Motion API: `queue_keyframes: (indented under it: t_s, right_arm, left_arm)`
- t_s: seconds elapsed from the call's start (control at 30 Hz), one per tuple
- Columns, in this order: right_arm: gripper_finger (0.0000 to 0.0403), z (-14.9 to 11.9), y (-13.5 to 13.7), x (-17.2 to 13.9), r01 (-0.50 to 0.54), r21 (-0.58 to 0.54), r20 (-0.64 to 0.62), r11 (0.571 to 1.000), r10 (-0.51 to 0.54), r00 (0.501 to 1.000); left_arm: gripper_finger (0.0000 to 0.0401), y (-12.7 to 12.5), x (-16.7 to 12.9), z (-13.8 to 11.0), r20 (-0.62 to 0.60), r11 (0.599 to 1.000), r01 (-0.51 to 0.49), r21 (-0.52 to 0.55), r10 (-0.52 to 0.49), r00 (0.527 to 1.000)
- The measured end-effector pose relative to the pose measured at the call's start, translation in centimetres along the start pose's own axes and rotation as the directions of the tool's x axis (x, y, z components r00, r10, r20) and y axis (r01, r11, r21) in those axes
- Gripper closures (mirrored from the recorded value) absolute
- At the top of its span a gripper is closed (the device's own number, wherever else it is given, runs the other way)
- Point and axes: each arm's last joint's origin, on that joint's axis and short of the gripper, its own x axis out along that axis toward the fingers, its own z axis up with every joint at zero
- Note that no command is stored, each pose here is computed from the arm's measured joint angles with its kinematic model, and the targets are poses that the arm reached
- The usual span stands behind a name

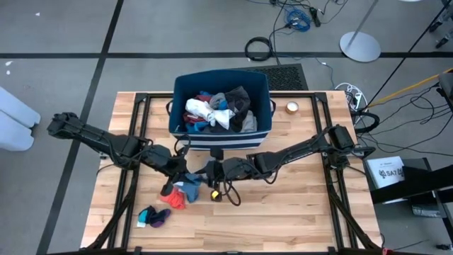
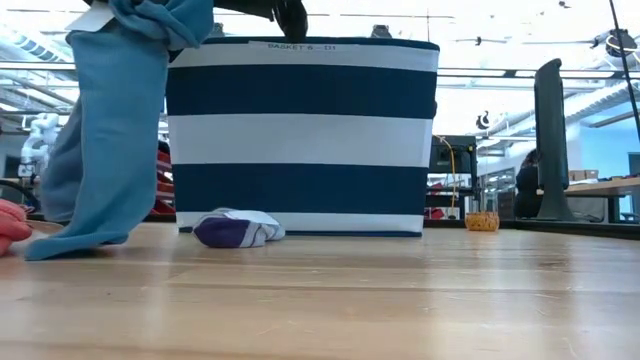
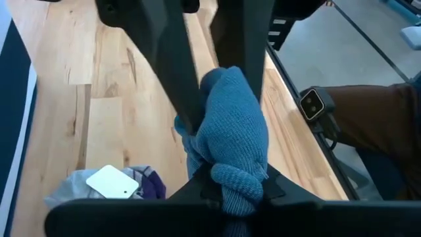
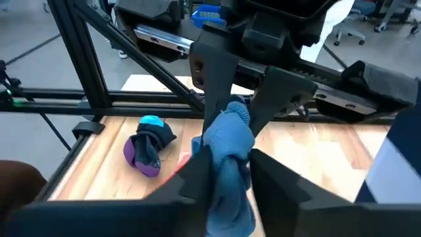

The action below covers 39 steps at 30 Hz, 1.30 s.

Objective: Sort clothes
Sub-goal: Put the blue sock into the blue bin

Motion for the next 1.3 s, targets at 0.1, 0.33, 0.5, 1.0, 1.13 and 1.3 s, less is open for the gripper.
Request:
queue_keyframes:
  t_s: [0.1,0.33,0.5,1.0,1.13,1.3]
  right_arm:
    - [0.0274,0.2,0.0,-0.4,0.002,0.022,-0.014,1.000,-0.001,1.000]
    - [0.0206,3.3,-0.2,-5.2,-0.005,0.029,-0.078,1.000,0.007,0.997]
    - [0.0198,4.2,0.8,-9.3,-0.018,0.098,-0.194,0.995,0.037,0.980]
    - [0.0208,2.3,3.8,-12.7,0.015,0.137,-0.423,0.990,0.045,0.905]
    - [0.0209,2.4,3.5,-12.5,0.014,0.122,-0.417,0.992,0.039,0.908]
    - [0.0209,2.4,3.2,-12.5,0.034,0.106,-0.413,0.994,0.013,0.911]
  left_arm:
    - [0.0376,-0.1,0.0,0.0,0.001,1.000,0.004,0.003,-0.004,1.000]
    - [0.0376,-0.6,-1.2,1.9,0.045,1.000,0.010,0.023,-0.011,0.999]
    - [0.0376,-1.5,-3.9,6.0,0.182,0.984,-0.036,0.177,0.004,0.983]
    - [0.0377,-0.2,-18.2,18.4,0.721,0.558,-0.817,0.144,0.507,0.473]
    - [0.0377,1.8,-17.7,19.3,0.702,0.513,-0.847,0.136,0.554,0.448]
    - [0.0377,6.2,-14.7,19.4,0.570,0.490,-0.853,0.179,0.655,0.496]
